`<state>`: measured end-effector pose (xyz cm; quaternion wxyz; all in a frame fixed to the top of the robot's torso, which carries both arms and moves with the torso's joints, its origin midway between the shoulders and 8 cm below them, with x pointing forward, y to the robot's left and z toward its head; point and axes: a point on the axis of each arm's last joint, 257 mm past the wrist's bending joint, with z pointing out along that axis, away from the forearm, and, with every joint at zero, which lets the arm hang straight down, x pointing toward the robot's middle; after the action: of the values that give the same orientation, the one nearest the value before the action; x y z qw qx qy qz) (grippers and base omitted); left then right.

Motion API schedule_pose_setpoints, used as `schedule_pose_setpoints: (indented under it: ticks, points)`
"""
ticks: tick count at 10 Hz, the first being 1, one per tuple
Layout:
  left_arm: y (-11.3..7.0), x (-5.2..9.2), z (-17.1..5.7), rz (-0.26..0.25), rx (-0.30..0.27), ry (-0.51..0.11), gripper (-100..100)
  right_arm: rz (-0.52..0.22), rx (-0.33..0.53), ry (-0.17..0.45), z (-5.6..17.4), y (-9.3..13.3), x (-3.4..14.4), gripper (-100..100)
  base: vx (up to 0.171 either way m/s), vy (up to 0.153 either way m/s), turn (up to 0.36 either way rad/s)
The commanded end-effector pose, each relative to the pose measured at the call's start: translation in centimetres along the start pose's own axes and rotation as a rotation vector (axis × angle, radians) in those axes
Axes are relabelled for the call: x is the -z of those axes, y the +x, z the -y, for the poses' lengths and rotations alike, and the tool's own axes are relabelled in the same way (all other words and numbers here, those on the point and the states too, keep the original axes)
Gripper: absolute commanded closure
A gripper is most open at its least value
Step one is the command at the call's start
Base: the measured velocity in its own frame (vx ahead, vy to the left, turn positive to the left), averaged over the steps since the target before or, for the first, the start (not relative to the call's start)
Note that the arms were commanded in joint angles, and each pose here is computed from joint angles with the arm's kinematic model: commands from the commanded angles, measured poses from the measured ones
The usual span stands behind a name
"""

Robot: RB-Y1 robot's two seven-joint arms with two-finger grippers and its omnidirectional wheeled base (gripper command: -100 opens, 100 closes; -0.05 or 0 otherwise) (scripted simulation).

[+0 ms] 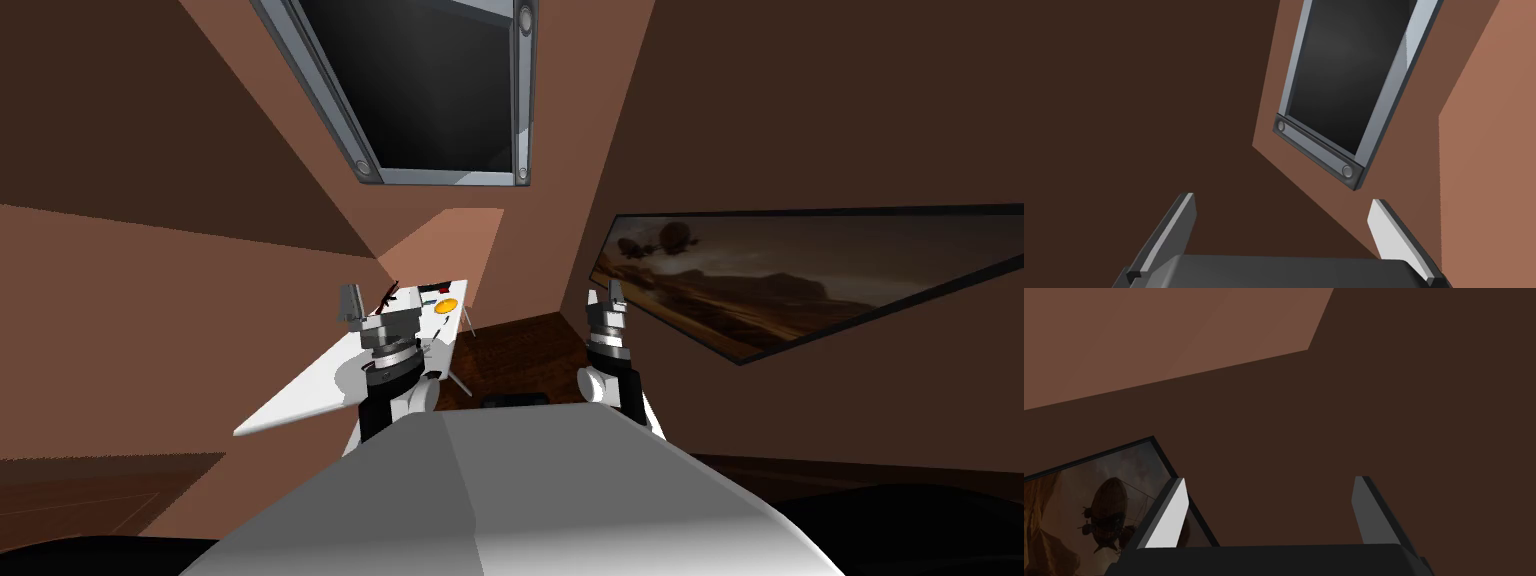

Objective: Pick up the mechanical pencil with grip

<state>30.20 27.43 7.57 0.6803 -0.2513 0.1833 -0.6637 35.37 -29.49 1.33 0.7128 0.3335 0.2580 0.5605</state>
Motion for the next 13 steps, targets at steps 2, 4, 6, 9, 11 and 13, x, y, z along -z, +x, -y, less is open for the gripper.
schedule_pose_setpoints:
  ticks: [2, 4, 6, 9, 11, 13]
  points:
    - [0.7, -0.1, -1.1, -0.061, 0.021, -0.038, -100, 0.0, 0.0, 0.0, 0.0, 0.0, 0.0, 0, 0.004, -0.028, 0.017]
    - [1.0, -0.3, -2.6, -0.101, 0.057, -0.086, -100, 0.0, 0.0, 0.0, 0.0, 0.0, 0.0, 0, 0.015, -0.057, 0.038]
    - [1.2, -0.6, -4.3, -0.128, 0.108, -0.143, -100, 0.0, 0.0, 0.0, 0.0, 0.0, 0.0, 0, 0.029, -0.058, 0.059]
    - [1.3, -1.2, -7.2, -0.156, 0.204, -0.239, -100, 0.0, 0.0, 0.0, 0.0, 0.0, 0.0, 0, 0.044, -0.066, 0.07]
    - [1.2, -1.4, -8.5, -0.156, 0.24, -0.286, -100, 0.0, 0.0, 0.0, 0.0, 0.0, 0.0, 0, 0.026, -0.05, 0.032]
    - [1.2, -1.6, -9.7, -0.155, 0.277, -0.33, -100, 0.0, 0.0, 0.0, 0.0, 0.0, 0.0, 0, 0.026, -0.058, 0.058]
